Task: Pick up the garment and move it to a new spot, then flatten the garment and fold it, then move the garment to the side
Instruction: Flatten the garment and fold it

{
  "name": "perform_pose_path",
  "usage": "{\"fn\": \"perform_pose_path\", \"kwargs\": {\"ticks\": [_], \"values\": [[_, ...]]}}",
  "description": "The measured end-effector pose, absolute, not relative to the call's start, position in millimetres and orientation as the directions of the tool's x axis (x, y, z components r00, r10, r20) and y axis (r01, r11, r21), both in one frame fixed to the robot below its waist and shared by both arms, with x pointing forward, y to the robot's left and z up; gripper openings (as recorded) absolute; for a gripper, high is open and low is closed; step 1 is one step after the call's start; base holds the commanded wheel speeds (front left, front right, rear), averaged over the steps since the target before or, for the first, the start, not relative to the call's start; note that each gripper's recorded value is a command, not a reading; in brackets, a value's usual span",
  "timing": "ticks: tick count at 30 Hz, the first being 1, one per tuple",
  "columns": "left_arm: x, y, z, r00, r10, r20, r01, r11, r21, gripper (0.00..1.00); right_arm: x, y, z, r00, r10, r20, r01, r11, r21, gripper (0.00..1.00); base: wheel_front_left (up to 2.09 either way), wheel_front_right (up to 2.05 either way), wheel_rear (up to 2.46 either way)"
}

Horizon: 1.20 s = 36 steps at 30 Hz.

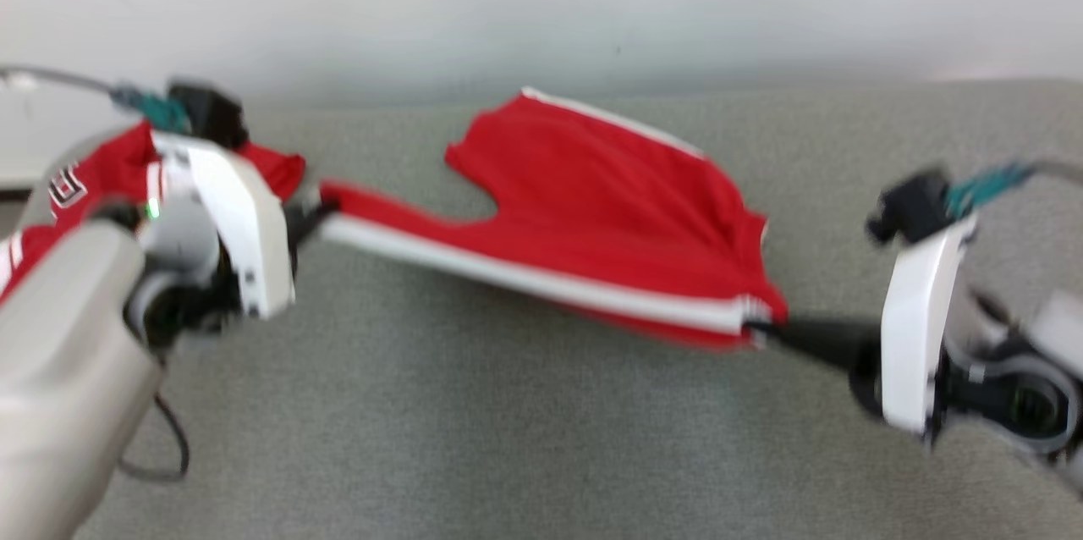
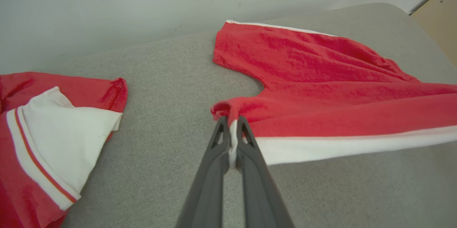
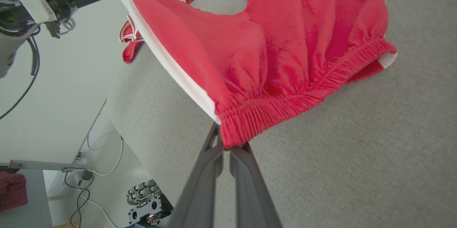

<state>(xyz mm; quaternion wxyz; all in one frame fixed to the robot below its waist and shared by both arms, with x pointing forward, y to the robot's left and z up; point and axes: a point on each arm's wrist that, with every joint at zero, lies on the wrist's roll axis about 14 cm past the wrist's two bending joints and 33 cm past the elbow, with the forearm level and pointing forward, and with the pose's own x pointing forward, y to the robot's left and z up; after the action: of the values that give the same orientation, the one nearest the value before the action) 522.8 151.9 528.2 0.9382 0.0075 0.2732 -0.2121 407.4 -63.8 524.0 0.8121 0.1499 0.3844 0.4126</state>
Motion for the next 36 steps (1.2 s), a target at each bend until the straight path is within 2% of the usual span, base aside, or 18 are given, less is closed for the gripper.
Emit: {"fn": "perform_pose_path", "kwargs": {"ticks": [7,12,15,18,24,33,36], "values": [[431.9,155.3,502.9,0.604,-0.412,-0.682,0.443,0.885,-0.143,0.00,327.4,-77.0,496.2,0.270,0.776,-0.570,-0.528,0.614,0.587,0.00,0.00,0.00,0.00],[388.1,149.2,503.0,0.541,-0.435,-0.719,0.477,0.863,-0.163,0.00,293.0,-86.1,484.6,0.225,0.773,-0.594,-0.508,0.613,0.605,0.00,0.00,0.00,0.00],[374.0,146.5,511.3,0.542,-0.445,-0.713,0.483,0.859,-0.169,0.00,278.0,-84.9,486.6,0.216,0.790,-0.573,-0.494,0.595,0.634,0.00,0.00,0.00,0.00],[374.2,147.6,516.5,0.552,-0.441,-0.708,0.479,0.863,-0.163,0.00,275.3,-82.9,489.9,0.219,0.803,-0.555,-0.487,0.582,0.651,0.00,0.00,0.00,0.00],[385.5,139.1,520.1,0.521,-0.460,-0.719,0.492,0.850,-0.187,0.00,284.3,-81.6,496.8,0.256,0.827,-0.500,-0.416,0.561,0.715,0.00,0.00,0.00,0.00],[438.0,115.1,532.7,0.527,-0.500,-0.687,0.508,0.834,-0.217,0.00,316.2,-91.5,494.1,0.340,0.817,-0.465,-0.310,0.564,0.765,0.00,0.00,0.00,0.00],[468.2,101.1,531.0,0.518,-0.515,-0.683,0.515,0.826,-0.232,0.00,333.5,-97.3,488.1,0.383,0.808,-0.447,-0.234,0.553,0.800,0.00,0.00,0.00,0.00]]}}
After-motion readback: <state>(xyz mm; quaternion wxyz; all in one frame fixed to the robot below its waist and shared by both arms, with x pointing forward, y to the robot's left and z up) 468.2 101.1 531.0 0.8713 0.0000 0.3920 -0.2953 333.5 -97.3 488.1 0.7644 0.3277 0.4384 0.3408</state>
